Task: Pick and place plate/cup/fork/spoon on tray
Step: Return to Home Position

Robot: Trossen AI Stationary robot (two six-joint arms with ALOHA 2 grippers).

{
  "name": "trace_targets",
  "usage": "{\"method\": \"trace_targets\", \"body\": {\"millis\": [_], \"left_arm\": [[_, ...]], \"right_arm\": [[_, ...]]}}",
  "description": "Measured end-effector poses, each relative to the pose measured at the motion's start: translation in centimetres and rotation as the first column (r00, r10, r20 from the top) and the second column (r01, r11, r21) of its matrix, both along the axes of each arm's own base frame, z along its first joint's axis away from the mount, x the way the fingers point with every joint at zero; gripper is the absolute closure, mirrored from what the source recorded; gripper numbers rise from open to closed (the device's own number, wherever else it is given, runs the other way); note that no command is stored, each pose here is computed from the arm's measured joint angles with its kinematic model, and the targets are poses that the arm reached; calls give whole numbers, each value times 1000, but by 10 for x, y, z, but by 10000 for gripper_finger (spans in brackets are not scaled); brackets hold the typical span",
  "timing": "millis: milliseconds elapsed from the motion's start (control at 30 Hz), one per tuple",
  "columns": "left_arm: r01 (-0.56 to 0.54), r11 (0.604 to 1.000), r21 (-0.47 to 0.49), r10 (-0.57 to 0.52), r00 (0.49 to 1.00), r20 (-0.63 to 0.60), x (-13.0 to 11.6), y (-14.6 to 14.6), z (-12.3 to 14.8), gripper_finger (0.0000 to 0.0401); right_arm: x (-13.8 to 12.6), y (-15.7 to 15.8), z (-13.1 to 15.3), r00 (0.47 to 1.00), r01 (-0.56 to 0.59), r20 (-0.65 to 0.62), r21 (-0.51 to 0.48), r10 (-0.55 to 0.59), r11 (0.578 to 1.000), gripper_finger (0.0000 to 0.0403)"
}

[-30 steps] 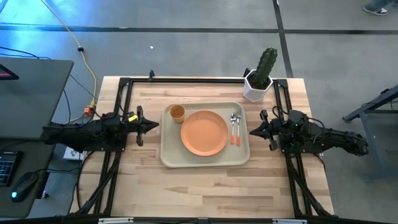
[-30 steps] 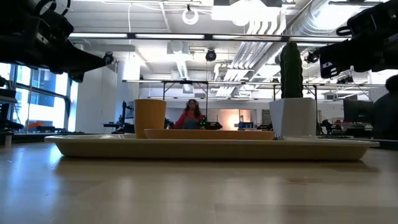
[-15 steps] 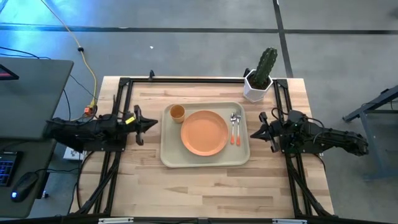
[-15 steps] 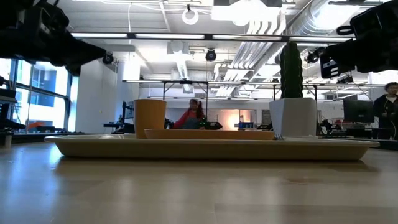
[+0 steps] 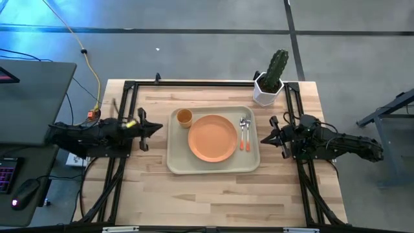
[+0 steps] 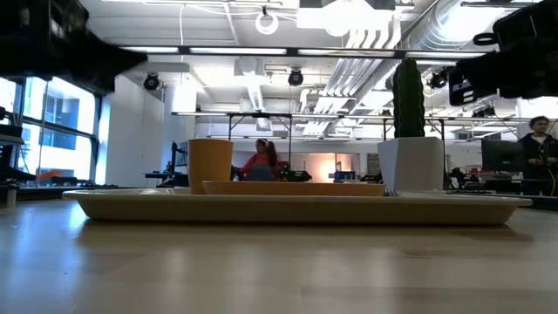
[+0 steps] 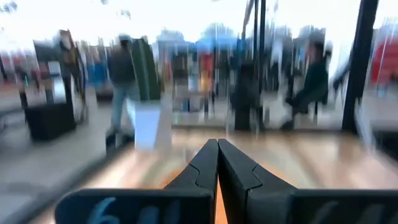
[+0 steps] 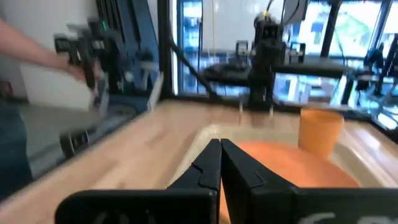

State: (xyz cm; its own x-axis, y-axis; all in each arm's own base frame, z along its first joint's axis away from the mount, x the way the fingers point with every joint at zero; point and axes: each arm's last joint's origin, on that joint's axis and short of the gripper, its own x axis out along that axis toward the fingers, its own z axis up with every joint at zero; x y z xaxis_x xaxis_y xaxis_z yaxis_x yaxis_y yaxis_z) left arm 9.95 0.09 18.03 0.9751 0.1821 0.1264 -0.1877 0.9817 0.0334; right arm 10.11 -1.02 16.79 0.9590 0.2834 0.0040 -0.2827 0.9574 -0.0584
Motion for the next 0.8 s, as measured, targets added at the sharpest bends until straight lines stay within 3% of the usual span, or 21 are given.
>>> {"method": "trace_targets", "body": {"millis": [133, 267, 400, 533, 667, 733, 800], "left_arm": [[1, 1000, -1, -1, 992, 126, -2, 0, 12, 401], [3, 1000, -28, -1, 999, 53, -1, 0, 5, 401], [10, 995, -97, -13, 1000, -25, 1, 0, -4, 401], [39, 994, -106, -40, 999, -8, 1, -1, -3, 401], [134, 988, -79, -138, 989, -49, 1, -4, -6, 401], [106, 994, -24, -107, 993, -43, 1, -4, -5, 400], [14, 1000, 1, -14, 1000, -8, 0, -1, -1, 400]], "right_arm": [[-1, 1, 11, 996, -21, 86, 63, 15, 998, 403], [-1, 2, 13, 993, -23, 114, 46, 18, 999, 403], [0, 0, 13, 991, 55, 121, 35, -59, 998, 403], [-1, 0, 17, 989, 54, 131, 133, -71, 990, 403], [-1, -1, 20, 984, 91, 125, 270, -128, 959, 403], [-1, -2, 21, 982, 103, 115, 351, -152, 931, 403], [-1, -2, 22, 983, 86, 119, 372, -139, 924, 403]]}}
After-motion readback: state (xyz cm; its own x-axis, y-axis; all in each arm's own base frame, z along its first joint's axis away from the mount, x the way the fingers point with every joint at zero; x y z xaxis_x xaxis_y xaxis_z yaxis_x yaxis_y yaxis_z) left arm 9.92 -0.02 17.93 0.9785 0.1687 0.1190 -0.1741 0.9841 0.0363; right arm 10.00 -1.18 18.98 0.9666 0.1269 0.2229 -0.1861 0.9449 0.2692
